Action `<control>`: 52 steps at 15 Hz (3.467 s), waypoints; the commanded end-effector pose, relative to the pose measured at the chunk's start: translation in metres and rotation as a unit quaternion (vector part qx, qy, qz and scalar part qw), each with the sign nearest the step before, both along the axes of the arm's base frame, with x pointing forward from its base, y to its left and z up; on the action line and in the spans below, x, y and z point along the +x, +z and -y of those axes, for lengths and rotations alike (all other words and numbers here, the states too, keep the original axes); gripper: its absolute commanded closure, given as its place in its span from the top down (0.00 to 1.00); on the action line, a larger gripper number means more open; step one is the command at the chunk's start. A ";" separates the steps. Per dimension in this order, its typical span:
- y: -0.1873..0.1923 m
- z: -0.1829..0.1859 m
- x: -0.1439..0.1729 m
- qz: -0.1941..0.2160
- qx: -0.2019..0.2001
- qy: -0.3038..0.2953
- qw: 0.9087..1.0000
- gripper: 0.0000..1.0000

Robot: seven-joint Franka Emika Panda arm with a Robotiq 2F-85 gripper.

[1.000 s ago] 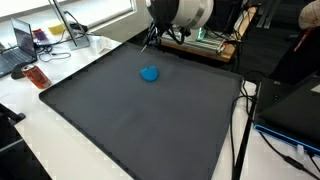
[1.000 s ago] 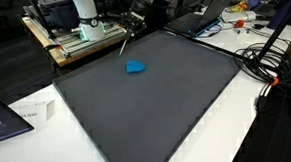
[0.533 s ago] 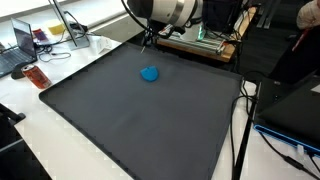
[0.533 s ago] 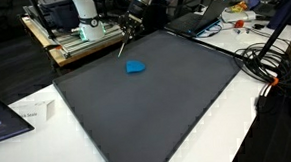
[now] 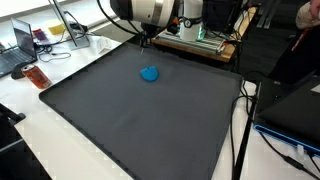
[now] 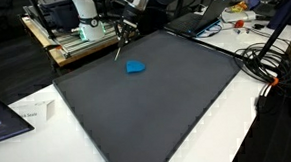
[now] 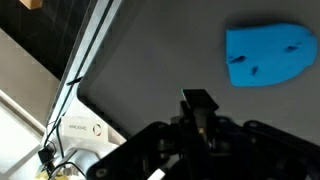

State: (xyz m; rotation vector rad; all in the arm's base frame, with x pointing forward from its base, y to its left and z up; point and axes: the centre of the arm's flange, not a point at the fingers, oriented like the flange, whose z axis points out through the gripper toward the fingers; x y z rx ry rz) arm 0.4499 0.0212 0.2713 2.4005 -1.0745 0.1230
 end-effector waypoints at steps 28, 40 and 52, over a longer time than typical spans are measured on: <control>-0.010 0.073 0.060 0.056 0.087 -0.297 0.949 0.03; 0.024 0.083 0.038 0.109 0.092 -0.366 0.920 0.03; 0.090 0.053 -0.006 0.160 0.169 -0.344 0.910 0.03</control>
